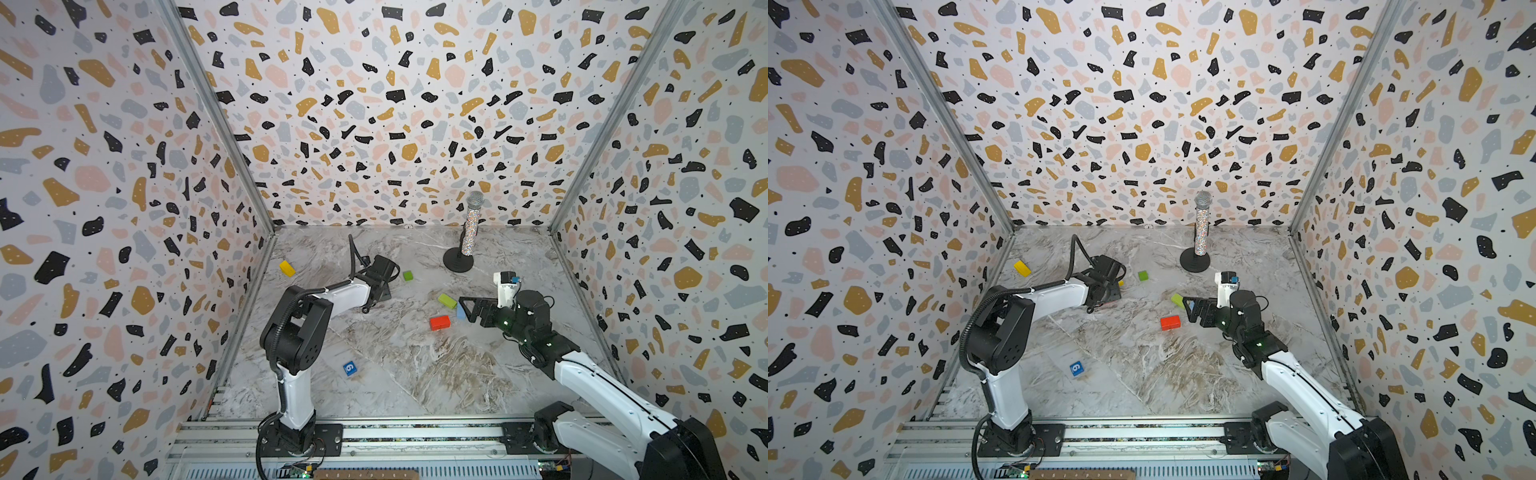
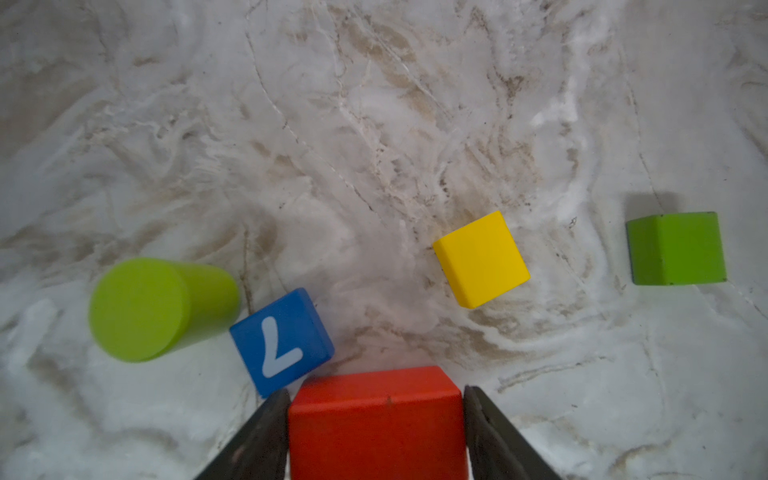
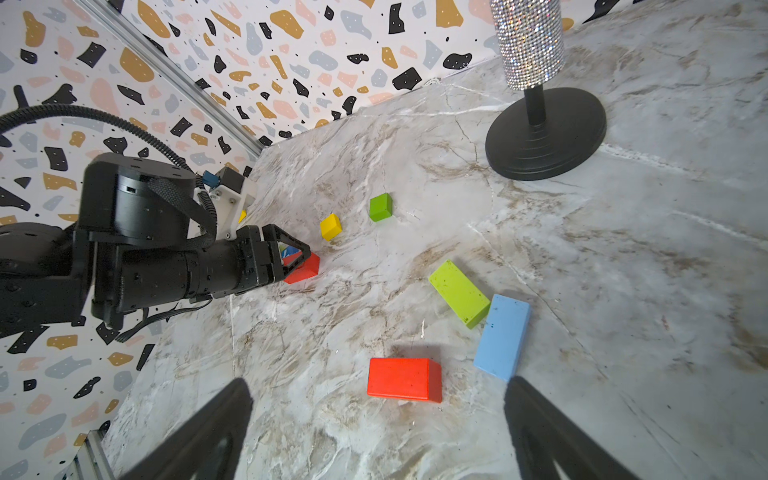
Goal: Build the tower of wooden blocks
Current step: 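Close the left gripper on the red brick beside the blue 7 cube, then lift the red brick with the left gripper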
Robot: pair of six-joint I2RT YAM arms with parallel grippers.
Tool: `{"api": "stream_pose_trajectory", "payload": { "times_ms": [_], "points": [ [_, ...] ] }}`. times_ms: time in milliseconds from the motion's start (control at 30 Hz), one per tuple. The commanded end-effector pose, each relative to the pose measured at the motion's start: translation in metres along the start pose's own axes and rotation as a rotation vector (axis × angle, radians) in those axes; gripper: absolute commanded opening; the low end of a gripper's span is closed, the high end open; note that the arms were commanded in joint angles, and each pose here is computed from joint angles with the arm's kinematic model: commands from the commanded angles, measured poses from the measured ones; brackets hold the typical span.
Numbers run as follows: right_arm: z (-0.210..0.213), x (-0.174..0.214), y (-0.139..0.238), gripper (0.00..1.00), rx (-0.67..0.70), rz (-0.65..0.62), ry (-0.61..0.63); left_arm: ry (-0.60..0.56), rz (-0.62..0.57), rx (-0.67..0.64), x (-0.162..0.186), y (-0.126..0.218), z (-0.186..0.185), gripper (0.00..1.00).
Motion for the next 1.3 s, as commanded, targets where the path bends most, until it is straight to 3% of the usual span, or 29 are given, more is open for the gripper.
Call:
{"api": "stream_pose_trajectory", "payload": {
  "times_ms": [0, 233, 533, 1267],
  "points": [
    [0.002, -0.004, 0.001, 0.96, -0.018, -0.023, -0.002, -0.035, -0.011, 0.0, -0.003, 0.001, -0.009, 0.66],
    [0.002, -0.004, 0.001, 0.96, -0.018, -0.022, -0.003, -0.069, 0.005, -0.012, 0.003, -0.005, -0.009, 0.62],
    [0.001, -0.003, 0.0, 0.96, -0.013, -0.016, -0.003, -0.081, -0.01, 0.005, 0.0, 0.002, -0.012, 0.46],
    [-0.007, -0.002, -0.003, 0.97, 0.057, 0.025, 0.012, -0.096, -0.034, 0.047, 0.002, 0.048, -0.001, 0.44]
  ]
}}
Point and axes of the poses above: each gripper's point midway between its finger pads, its own y axis back along the fingers, its own z axis along the line the jaws close on, x = y × z, the point moved 8 cm from there along y, back along the fingers, and after that the axes turned 10 degrees about y, right-handed, at the moved point
